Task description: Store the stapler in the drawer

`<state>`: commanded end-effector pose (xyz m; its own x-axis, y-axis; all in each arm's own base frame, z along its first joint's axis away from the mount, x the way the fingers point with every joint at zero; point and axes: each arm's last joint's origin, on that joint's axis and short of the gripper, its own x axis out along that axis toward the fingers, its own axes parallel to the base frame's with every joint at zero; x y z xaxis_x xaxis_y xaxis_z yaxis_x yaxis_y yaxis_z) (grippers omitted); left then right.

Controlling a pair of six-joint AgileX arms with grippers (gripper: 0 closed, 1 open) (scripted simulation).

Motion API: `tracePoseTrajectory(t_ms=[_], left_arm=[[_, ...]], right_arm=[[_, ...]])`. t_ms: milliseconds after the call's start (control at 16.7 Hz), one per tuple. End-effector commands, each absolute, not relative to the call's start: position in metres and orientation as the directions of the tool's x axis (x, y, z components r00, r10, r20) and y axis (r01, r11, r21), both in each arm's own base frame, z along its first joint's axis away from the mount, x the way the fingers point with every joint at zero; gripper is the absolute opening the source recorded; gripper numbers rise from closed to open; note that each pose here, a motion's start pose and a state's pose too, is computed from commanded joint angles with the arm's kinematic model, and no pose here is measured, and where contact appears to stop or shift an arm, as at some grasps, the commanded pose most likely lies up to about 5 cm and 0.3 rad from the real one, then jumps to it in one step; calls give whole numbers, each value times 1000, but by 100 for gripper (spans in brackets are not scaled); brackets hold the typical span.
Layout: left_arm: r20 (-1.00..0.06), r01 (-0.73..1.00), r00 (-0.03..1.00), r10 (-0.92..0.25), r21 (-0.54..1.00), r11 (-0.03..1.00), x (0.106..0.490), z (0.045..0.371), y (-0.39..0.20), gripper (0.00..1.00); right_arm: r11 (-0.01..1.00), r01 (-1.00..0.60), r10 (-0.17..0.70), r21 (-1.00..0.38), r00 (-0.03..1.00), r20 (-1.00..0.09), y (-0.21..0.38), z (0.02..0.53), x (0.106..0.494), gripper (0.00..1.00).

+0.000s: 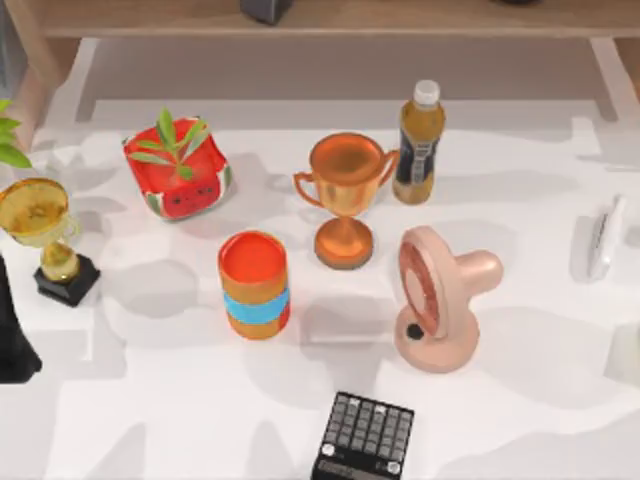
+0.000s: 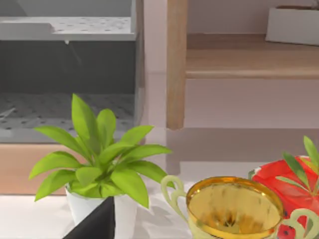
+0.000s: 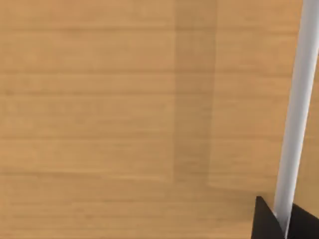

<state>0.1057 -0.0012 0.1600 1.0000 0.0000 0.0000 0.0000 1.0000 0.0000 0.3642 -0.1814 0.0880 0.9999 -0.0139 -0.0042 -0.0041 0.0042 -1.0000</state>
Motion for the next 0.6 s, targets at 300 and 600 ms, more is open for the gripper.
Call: tracePoseTrajectory(t_ms=[300,600], left_arm=[[0,0,1000,0,0,1000,106,160,-1,100],[0,0,1000,0,0,1000,106,160,-1,100]], right_arm=[[3,0,-17,-1000,1000,-1,-182,89,361,0],[12,-13,-14,-1000,1000,-13,-181,86,318,0]])
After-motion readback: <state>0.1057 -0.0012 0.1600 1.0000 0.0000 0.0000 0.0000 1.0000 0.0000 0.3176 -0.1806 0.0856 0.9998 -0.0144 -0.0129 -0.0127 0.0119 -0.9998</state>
